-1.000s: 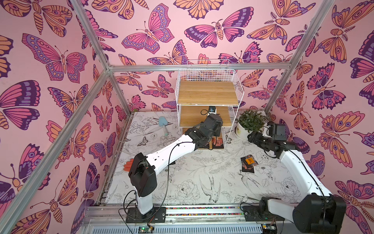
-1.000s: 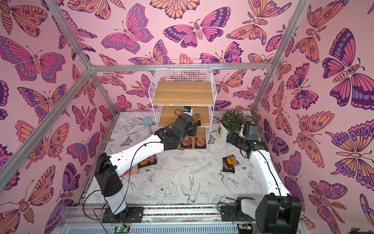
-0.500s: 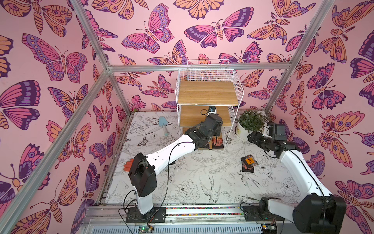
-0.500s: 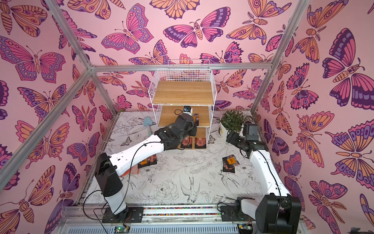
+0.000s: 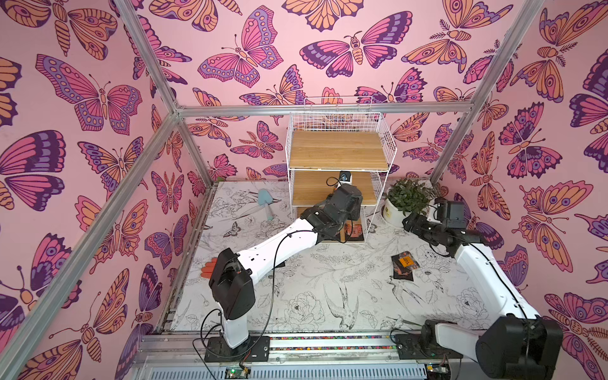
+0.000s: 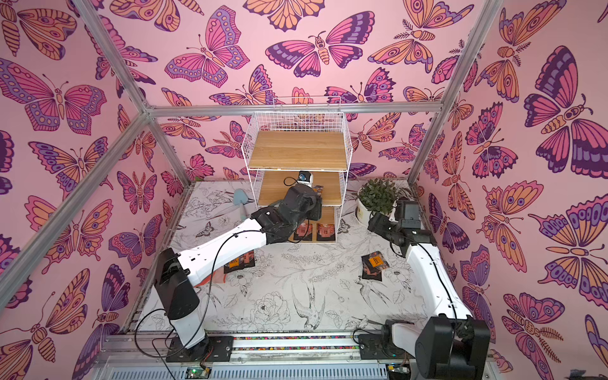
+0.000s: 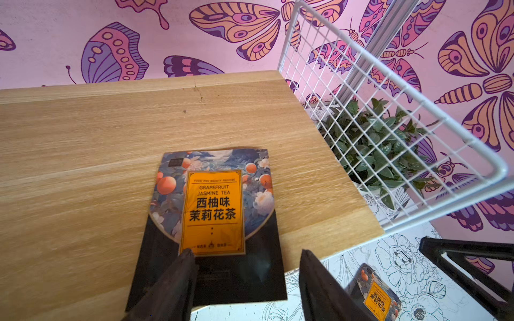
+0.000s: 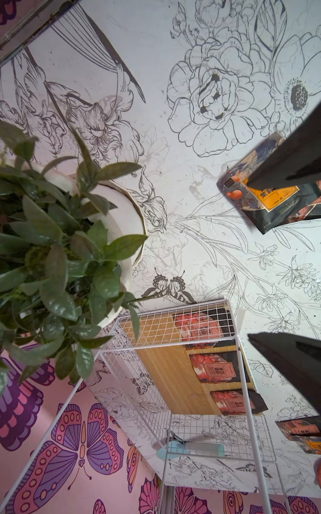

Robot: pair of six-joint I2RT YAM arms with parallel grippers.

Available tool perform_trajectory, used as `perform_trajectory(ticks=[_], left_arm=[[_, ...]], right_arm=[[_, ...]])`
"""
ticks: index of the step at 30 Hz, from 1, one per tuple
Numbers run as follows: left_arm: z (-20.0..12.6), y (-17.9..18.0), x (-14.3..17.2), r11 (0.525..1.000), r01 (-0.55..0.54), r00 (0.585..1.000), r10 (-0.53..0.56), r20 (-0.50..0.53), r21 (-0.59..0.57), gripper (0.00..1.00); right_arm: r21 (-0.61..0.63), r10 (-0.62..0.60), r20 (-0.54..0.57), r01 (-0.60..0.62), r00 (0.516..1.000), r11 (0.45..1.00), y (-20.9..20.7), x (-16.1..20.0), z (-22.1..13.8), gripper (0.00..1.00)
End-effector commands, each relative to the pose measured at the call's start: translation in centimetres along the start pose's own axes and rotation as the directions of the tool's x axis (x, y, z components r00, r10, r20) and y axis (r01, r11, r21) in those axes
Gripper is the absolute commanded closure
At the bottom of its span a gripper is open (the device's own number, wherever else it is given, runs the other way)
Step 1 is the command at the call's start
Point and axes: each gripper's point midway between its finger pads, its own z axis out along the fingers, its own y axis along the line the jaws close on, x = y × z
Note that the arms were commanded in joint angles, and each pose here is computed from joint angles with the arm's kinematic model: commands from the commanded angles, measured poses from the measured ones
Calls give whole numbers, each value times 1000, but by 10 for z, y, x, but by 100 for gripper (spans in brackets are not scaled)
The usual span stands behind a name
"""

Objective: Remove the tea bags from the shelf
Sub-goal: Pick up the tea bag from the shelf.

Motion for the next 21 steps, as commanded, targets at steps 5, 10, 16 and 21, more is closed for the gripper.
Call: perform_trajectory(ticks=[5, 10, 16, 21], left_arm=[[-17, -5, -41, 1000, 10, 992, -11, 128, 10, 34], [-20, -5, -46, 1000, 7, 989, -8, 150, 11, 31], [-26, 0, -52, 1000, -12, 986, 14, 166, -16, 26], [-24, 10, -49, 998, -26, 988, 34, 149, -55, 10]], right_arm=[[-17, -4, 22, 4, 1000, 1000, 4, -7, -8, 17], [-20, -4, 20, 5, 1000, 1000, 4, -7, -8, 17], [-20, -6, 20, 7, 1000, 1000, 4, -7, -8, 17], [-20, -6, 18, 6, 1000, 1000, 4, -6, -7, 17]])
